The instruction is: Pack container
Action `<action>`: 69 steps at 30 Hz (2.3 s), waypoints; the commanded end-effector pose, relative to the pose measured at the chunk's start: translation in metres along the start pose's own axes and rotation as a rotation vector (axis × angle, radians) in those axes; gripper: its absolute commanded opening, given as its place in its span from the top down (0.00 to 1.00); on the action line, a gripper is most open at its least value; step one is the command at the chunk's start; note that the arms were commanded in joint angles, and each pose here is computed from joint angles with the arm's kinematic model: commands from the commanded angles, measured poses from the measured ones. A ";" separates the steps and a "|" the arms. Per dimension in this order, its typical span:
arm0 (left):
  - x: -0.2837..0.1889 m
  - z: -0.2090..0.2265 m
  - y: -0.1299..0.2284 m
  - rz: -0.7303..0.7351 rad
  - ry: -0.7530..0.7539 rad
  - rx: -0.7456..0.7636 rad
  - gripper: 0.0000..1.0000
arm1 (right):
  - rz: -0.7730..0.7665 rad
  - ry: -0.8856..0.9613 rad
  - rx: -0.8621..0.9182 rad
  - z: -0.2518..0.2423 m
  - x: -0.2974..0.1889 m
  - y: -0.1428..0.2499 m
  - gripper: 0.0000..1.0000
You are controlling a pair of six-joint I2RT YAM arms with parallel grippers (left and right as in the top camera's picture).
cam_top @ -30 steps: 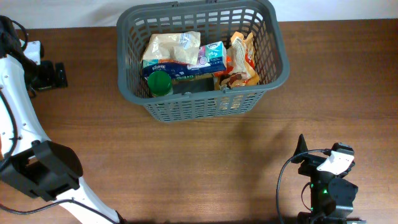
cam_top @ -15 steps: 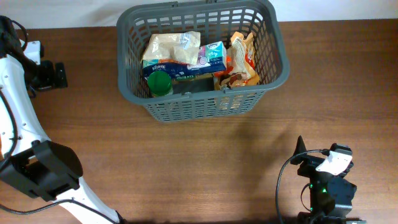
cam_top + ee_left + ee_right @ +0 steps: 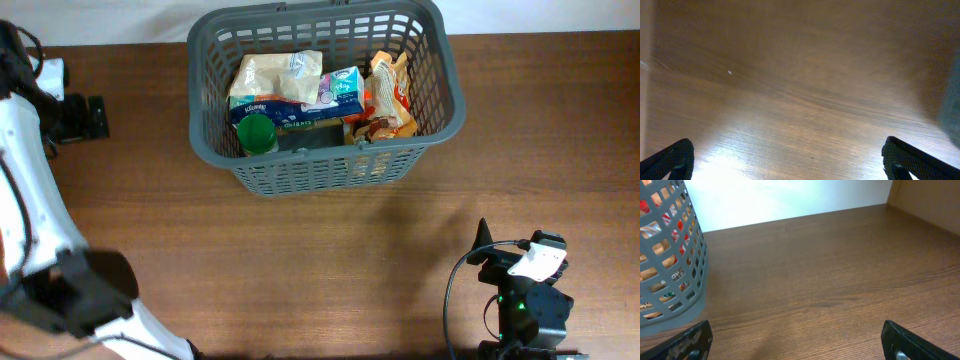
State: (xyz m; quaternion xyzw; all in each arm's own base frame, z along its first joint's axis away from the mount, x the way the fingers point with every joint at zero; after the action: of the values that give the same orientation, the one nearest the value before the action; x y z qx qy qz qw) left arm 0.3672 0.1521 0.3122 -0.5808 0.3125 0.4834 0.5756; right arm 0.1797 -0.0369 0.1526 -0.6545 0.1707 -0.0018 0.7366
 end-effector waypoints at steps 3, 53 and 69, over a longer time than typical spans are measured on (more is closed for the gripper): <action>-0.130 -0.046 0.025 -0.325 0.015 0.107 0.01 | -0.005 0.007 -0.008 -0.001 0.000 0.001 0.01; 0.039 -0.168 0.242 -1.153 0.465 0.219 0.01 | -0.006 0.007 -0.008 -0.001 0.000 0.001 0.01; 0.039 -0.168 0.242 -1.153 0.464 0.219 0.01 | -0.005 0.007 -0.008 -0.001 0.000 0.001 0.01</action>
State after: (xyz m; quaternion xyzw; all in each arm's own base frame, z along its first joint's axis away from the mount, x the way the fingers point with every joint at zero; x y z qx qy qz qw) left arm 0.1925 -0.0352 0.1661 -0.6808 0.1080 -0.0699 0.7211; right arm 0.1797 -0.0369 0.1526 -0.6546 0.1700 -0.0025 0.7366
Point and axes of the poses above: each gripper's point midway between its finger pads, its own x axis out along the fingers, its own z axis along the line the jaws close on, y = z × x, the point moved 5 cm from there along -x, back along the fingers, and after that the axes turned 1 degree about x, right-handed, at the moved point
